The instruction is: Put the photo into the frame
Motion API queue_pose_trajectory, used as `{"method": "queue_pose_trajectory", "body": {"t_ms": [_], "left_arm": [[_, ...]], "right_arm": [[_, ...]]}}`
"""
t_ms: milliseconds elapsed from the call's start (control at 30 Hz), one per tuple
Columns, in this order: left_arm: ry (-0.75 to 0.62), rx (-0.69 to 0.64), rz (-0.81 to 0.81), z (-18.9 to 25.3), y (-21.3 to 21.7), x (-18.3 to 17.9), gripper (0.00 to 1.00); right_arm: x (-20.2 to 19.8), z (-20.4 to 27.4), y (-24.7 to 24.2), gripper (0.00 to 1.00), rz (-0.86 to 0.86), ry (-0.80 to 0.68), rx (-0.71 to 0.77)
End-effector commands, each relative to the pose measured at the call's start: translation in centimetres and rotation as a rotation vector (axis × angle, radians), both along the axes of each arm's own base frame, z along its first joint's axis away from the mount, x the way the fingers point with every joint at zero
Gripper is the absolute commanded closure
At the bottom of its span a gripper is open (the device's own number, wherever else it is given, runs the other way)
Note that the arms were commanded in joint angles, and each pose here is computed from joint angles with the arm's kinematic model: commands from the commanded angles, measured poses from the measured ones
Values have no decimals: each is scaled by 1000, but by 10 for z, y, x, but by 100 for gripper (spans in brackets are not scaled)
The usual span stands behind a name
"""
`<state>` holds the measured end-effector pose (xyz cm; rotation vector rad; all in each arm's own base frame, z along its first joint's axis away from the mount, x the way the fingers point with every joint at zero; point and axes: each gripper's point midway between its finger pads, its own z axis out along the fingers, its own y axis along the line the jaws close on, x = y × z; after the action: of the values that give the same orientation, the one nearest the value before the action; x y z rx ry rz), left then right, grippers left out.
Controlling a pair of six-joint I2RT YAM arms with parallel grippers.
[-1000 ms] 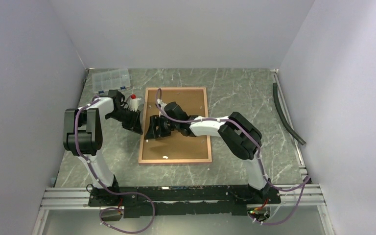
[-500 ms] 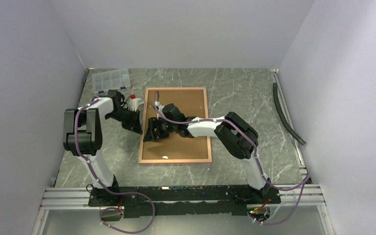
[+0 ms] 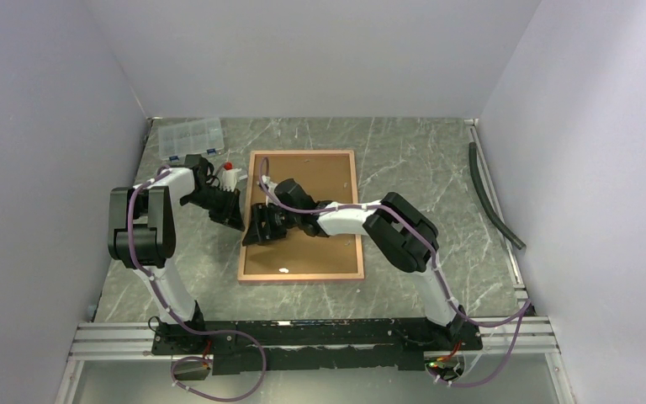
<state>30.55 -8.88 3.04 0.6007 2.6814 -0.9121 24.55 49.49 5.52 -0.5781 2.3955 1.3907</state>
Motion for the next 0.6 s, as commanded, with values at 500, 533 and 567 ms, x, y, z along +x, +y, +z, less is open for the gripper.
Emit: {"method": "queue_pose_trajectory", "body": {"t_ms": [500,533,567], "left_arm": [[-8,21,-14,-6,0,-3,87],[-7,23,-14,-6,1,-3,87],[-8,23,-15,-6,0,-3,87]], "right_arm": [[0,11,17,40,16,-9,72],[0,11,17,41,17,-9,74],[0,12,18,41,16,-10,77]]}}
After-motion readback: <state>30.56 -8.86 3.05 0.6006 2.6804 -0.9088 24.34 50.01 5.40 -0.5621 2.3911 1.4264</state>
